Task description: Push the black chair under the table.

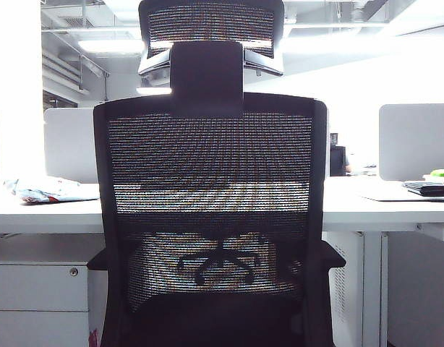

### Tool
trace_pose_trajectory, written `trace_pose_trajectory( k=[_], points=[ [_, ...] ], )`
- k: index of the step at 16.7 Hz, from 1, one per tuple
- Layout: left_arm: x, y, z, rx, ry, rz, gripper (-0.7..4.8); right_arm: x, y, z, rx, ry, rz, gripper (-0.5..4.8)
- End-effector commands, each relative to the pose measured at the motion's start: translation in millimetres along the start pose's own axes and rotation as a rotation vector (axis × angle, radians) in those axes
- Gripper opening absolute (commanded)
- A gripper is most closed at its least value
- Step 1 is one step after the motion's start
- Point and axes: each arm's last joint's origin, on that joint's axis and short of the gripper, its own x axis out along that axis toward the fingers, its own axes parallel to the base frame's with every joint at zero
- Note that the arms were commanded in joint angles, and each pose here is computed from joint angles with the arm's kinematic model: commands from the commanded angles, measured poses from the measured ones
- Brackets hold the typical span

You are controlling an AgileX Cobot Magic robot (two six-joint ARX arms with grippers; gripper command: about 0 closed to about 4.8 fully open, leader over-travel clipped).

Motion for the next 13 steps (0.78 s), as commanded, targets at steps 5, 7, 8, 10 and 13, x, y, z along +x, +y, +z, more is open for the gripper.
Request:
trace_pose_trajectory(
  k=[5,7,8,10,13],
  points=[
    [-0.1,-1.0,2.2,0.040,-0.021,-0.018,-0.05,-1.2,0.8,2.9,-0.002,-0.021,0.004,-0.05],
    [-0.1,-1.1,2.4,0.045,-0.023,-0.018,-0.05,-1.2,0.8,2.9,-0.002,-0.021,0.004,-0.05],
    [-0.1,-1.1,2.8,0.048,-0.028,-0.018,-0.05,-1.2,0.8,2.9,-0.002,-0.021,0.004,-0.05],
    [-0.2,-1.2,5.0,0.049,-0.052,-0.009,-0.05,-1.2,0.8,2.9,-0.002,-0.021,0.004,-0.05],
    [-0.4,-1.1,7.9,0.063,-0.086,0.009,-0.05,-1.2,0.8,2.9,-0.002,-0.021,0.004,-0.05]
  ],
)
